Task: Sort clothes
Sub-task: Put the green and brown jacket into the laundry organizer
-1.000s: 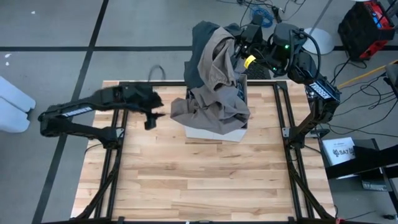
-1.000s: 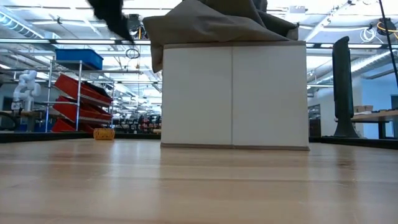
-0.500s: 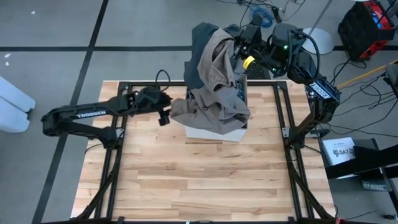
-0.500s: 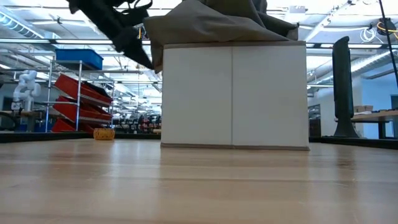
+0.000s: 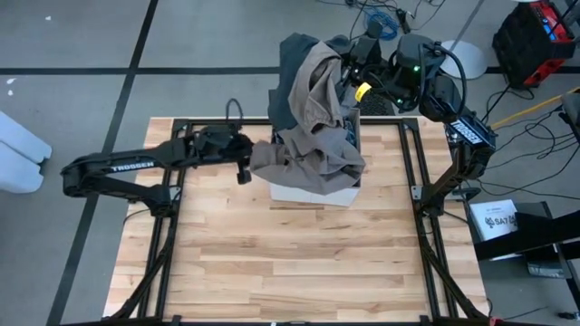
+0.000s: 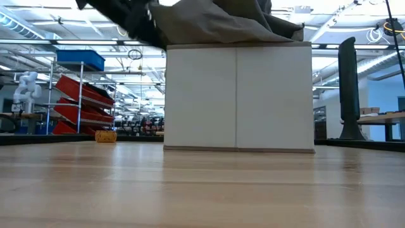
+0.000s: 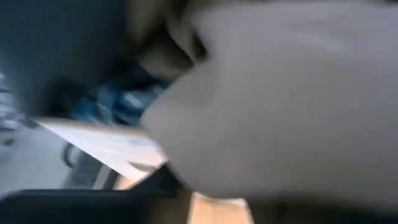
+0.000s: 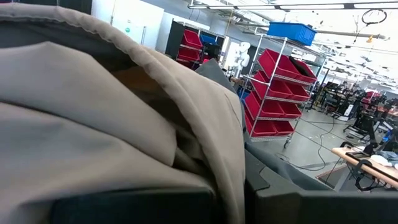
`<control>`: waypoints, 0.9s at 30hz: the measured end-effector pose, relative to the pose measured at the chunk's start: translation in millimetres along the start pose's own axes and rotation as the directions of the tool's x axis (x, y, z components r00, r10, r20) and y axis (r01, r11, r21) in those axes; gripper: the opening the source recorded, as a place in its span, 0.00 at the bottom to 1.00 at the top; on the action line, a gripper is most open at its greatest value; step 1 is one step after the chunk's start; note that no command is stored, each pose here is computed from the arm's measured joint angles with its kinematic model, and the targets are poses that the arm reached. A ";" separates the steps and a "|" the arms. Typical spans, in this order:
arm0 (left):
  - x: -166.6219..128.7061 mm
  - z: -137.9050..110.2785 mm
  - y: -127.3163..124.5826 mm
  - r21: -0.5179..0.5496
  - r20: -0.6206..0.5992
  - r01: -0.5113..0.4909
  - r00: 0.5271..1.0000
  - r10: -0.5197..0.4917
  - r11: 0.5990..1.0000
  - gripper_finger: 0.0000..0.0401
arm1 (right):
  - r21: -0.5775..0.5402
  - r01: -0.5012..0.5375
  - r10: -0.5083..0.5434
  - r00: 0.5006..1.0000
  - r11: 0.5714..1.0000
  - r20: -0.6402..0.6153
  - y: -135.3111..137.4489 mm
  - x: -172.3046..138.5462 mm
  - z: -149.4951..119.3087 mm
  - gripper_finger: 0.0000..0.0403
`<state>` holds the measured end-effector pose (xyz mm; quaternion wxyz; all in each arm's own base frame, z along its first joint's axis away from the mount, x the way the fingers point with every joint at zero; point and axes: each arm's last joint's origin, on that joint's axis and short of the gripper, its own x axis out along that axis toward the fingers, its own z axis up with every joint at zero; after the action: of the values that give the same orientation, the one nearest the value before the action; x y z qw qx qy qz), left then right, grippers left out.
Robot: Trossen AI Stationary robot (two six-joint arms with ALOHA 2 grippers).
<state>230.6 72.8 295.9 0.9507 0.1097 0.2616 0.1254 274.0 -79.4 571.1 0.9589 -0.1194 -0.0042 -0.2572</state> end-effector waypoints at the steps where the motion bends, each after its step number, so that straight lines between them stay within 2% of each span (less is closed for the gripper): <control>1: -4.3 6.0 1.6 0.001 0.023 -0.020 1.000 0.020 1.000 0.24 | -0.001 0.000 0.000 1.000 1.000 0.000 0.0 0.0 0.0 0.02; 3: -14.1 17.0 5.1 0.013 0.077 -0.037 0.996 0.036 0.999 0.08 | -0.002 0.001 -0.001 1.000 1.000 0.001 0.0 0.0 0.1 0.02; 4: -18.1 22.4 6.4 0.020 0.105 -0.036 0.994 0.034 0.999 0.04 | -0.002 0.001 -0.001 1.000 1.000 0.002 -0.1 0.0 0.2 0.02; 9: -18.9 45.3 11.3 0.020 0.280 -0.025 0.960 0.018 0.999 0.02 | -0.002 0.002 -0.002 1.000 1.000 0.005 -0.2 0.0 0.5 0.02; 15: 36.3 41.7 6.9 -0.007 0.282 0.012 0.959 -0.010 1.000 0.01 | 0.005 0.053 -0.053 0.998 0.999 0.026 -2.1 0.1 3.3 0.02; 20: 76.9 50.5 10.8 -0.026 0.408 -0.032 0.912 0.040 0.999 0.01 | 0.005 0.066 -0.066 0.997 0.998 0.040 -2.9 0.1 4.8 0.02; 24: 105.7 63.2 17.3 -0.028 0.364 -0.027 0.931 0.035 0.999 0.01 | -0.012 0.069 -0.069 0.997 0.998 0.038 -3.0 0.1 4.7 0.02; 27: 127.0 61.2 16.7 -0.023 0.241 -0.006 0.971 0.011 1.000 0.01 | -0.013 0.070 -0.069 0.997 0.997 0.037 -2.9 0.1 4.5 0.02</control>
<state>365.3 117.4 292.2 0.9760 0.1146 0.1425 0.1181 272.8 -80.9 576.1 0.9483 -0.1309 -0.0238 -0.2881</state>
